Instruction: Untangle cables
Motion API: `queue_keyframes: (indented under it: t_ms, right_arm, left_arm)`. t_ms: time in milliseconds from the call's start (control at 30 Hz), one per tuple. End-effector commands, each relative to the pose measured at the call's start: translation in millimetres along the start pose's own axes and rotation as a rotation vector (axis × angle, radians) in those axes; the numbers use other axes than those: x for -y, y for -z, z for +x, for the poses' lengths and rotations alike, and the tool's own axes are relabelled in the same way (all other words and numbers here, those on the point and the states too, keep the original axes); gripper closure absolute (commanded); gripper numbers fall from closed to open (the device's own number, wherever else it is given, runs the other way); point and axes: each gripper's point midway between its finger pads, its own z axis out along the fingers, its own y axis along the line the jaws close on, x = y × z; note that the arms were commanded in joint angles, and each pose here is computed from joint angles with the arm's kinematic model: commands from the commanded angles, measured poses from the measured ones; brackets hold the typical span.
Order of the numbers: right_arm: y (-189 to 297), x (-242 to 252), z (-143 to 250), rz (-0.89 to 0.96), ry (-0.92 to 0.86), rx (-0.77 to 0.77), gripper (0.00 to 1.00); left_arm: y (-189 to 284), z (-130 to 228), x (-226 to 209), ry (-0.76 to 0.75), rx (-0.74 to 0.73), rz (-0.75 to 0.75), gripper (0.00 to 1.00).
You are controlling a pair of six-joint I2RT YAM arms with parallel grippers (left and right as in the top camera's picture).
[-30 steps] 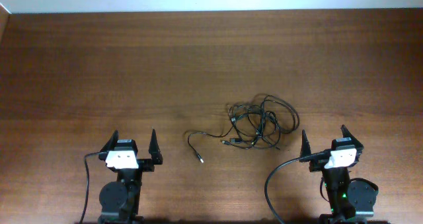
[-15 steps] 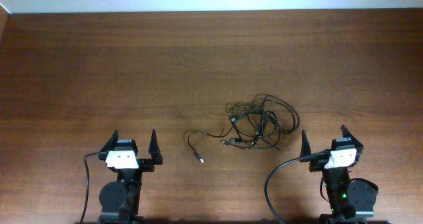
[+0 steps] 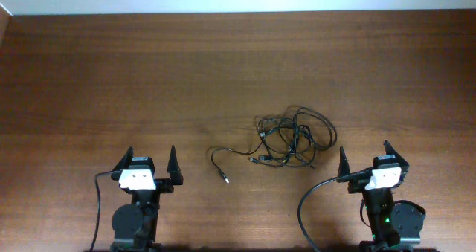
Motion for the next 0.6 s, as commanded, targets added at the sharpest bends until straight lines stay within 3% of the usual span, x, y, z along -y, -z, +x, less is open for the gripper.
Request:
queue_keyframes:
  t_ms: [0, 333, 467, 567]
  right_arm:
    - [0, -2, 4, -0.016, -0.014, -0.011, 0.02]
    - [0, -2, 4, -0.016, -0.014, -0.011, 0.02]
    - [0, -2, 4, -0.016, -0.014, -0.011, 0.01]
    - [0, -2, 4, -0.016, -0.014, -0.011, 0.01]
  left_arm:
    - [0, 4, 3, 0.004, -0.013, 0.016, 0.01]
    - [0, 1, 2, 0.004, 0.000, 0.010, 0.01]
    - [3, -38, 2, 0.018, 0.157, 0.007, 0.01]
    - [10, -57, 26, 0.007, 0.175, 0.146, 0.01]
